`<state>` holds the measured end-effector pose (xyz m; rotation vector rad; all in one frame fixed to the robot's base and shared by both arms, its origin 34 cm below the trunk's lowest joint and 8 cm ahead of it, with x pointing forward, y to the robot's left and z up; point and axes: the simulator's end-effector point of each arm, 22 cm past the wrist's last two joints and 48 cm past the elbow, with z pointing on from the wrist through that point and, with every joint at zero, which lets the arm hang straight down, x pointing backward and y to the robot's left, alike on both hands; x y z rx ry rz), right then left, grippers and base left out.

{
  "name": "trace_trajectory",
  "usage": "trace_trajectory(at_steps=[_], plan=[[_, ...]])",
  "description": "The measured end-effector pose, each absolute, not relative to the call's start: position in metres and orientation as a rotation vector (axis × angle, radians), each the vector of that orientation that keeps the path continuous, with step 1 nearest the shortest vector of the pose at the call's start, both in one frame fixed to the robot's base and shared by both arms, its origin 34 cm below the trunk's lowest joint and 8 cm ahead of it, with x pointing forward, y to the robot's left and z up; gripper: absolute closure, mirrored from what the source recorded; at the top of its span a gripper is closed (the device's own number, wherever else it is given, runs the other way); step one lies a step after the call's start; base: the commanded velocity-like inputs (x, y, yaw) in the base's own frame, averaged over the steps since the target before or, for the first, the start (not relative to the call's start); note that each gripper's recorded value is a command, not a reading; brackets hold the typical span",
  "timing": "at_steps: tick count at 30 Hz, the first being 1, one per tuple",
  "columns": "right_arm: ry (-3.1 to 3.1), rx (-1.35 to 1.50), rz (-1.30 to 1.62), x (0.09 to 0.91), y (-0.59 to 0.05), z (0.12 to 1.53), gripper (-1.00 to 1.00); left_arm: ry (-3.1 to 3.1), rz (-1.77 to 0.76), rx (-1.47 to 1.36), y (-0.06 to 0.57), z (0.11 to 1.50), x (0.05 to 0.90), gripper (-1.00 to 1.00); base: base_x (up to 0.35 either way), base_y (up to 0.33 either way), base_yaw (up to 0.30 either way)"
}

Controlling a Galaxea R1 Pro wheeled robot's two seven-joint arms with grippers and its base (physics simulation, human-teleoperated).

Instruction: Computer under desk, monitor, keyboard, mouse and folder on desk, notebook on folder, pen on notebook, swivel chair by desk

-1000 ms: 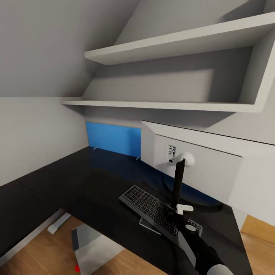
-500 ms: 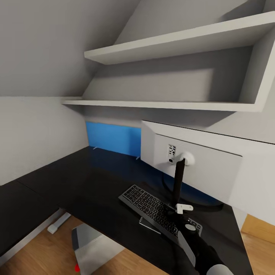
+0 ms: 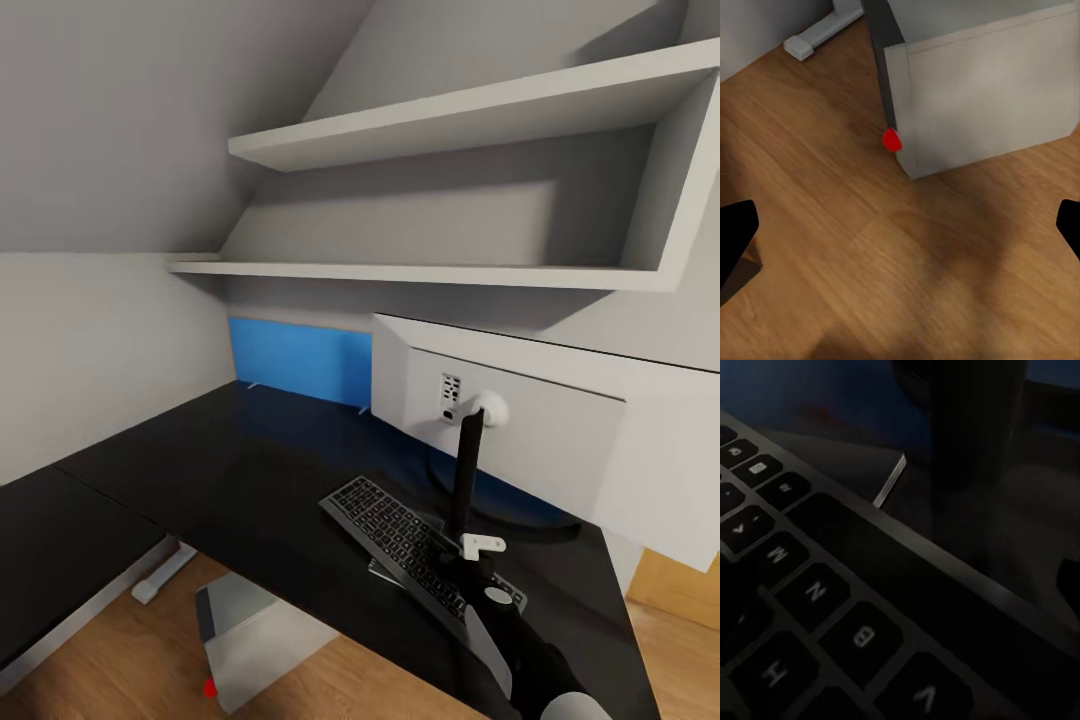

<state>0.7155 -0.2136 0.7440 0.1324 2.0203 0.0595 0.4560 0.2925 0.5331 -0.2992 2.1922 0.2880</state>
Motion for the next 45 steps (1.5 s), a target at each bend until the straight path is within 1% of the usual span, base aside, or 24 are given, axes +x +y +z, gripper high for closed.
trace_trajectory(at_steps=[6, 15, 23, 45], plan=[[2.02, 0.132, 0.058, 0.7154, -0.214, 0.7437, -1.0, 2.192, 0.287, -0.299, 0.2918, 0.5331, 0.4561, -1.0, -0.104, 0.066, 0.0], [2.018, 0.133, 0.058, 0.7153, -0.2141, 0.7436, -1.0, 2.193, 0.284, -0.299, 0.2906, 0.5331, 0.4561, -1.0, -0.013, 0.007, 0.0], [2.019, 0.131, 0.058, 0.7152, -0.2136, 0.7428, -1.0, 2.193, 0.285, -0.299, 0.2905, 0.533, 0.4561, -1.0, -0.15, 0.0, 0.0], [2.019, 0.128, 0.057, 0.715, -0.2128, 0.7429, -1.0, 2.192, 0.285, -0.297, 0.2916, 0.5331, 0.4563, -1.0, -0.01, 0.0, 0.0]])
